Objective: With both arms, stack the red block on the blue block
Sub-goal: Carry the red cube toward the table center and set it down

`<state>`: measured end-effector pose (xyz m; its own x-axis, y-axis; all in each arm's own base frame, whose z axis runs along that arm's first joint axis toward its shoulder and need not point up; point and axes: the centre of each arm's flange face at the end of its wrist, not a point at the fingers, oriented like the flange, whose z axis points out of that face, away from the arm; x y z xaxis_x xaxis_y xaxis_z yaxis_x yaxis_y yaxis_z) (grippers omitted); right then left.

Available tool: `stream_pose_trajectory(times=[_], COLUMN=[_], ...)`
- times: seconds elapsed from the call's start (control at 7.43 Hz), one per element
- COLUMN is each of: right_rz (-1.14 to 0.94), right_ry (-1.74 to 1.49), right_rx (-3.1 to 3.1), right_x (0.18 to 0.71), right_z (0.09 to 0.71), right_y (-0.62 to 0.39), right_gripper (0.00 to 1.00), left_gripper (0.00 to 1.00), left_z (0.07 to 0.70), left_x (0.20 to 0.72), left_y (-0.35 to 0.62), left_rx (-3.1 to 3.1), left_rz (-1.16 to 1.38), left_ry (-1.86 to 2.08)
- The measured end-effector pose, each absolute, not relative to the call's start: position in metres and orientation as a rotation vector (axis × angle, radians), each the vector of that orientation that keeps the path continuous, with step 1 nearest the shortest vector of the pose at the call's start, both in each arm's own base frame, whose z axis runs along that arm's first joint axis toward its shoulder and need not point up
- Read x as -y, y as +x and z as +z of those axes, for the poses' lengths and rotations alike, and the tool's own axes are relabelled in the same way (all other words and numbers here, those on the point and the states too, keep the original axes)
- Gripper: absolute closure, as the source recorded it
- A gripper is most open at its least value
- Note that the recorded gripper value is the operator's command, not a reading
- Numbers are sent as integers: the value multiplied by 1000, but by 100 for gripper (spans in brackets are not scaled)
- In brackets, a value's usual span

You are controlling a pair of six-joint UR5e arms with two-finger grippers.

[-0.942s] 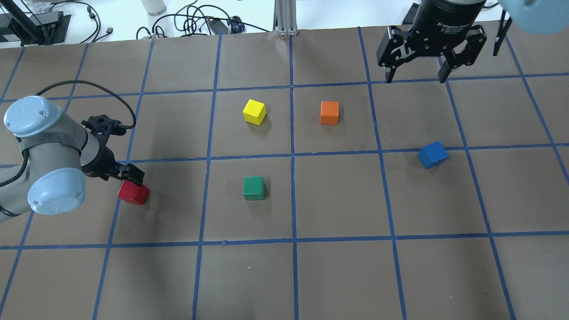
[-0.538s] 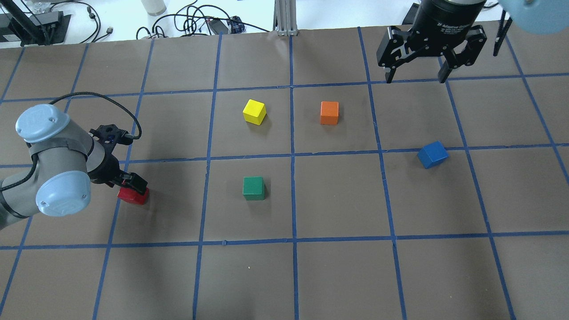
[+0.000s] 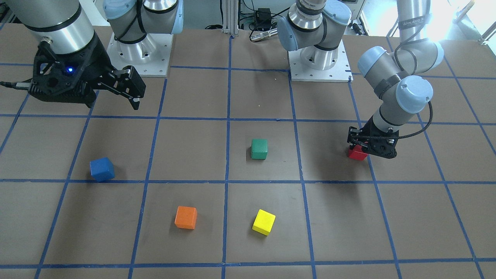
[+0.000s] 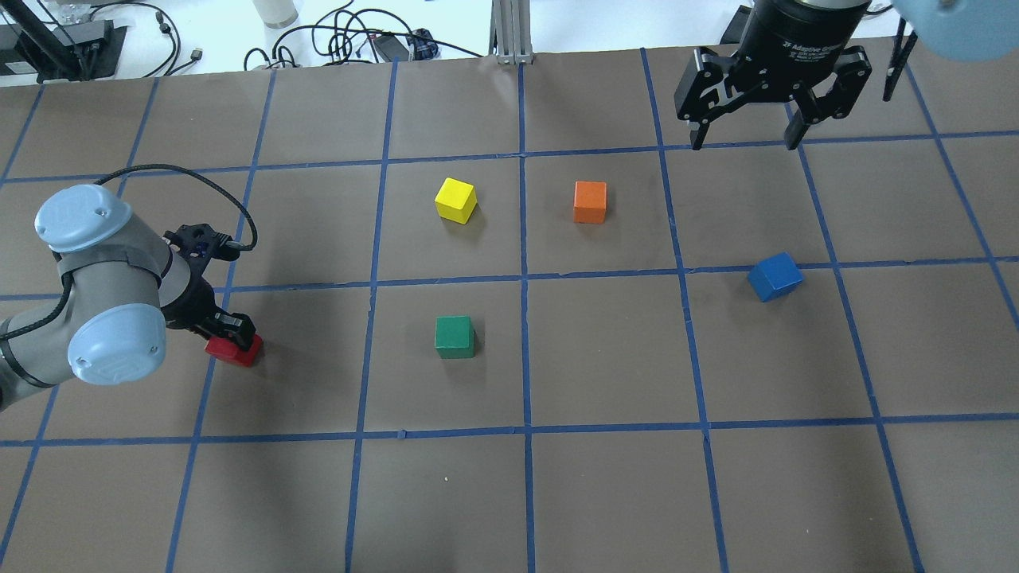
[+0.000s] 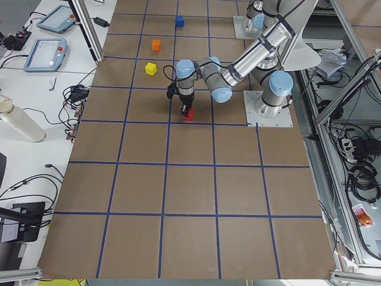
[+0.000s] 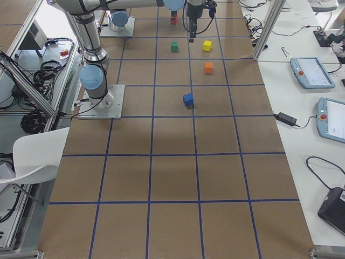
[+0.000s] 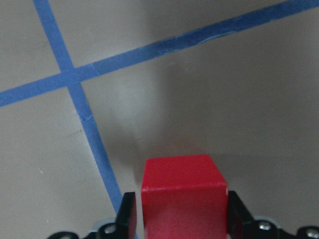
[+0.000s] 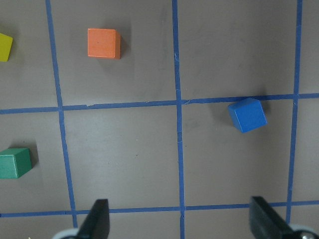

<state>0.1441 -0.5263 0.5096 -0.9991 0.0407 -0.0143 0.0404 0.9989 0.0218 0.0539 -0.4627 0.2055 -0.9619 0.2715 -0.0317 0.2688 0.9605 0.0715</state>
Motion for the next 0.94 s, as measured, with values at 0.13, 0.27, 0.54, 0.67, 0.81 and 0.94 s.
stream_pose_trajectory(times=[0.13,0.27,0.54,0.67,0.81,0.94], right_rz=[34,35,40,42,43,42], right_ry=[63,62,63,63,63,63], right_rx=[-3126,-3126,-3126,-3126,-3126,-3126], right_x=[526,526,526,526,526,526], right_z=[510,509,509,509,509,509], right_y=[144,145,145,145,145,145], right_gripper=[0,0,0,0,0,0], left_gripper=[100,100,100,100,100,100], left_z=[216,235,291,320,337,337], left_x=[467,480,521,538,545,545], left_y=[47,32,-32,-83,-141,-196], left_rx=[-3043,-3024,-3055,-3103,-3150,-3194], left_rz=[88,51,26,15,16,17], left_ry=[408,392,306,231,167,128])
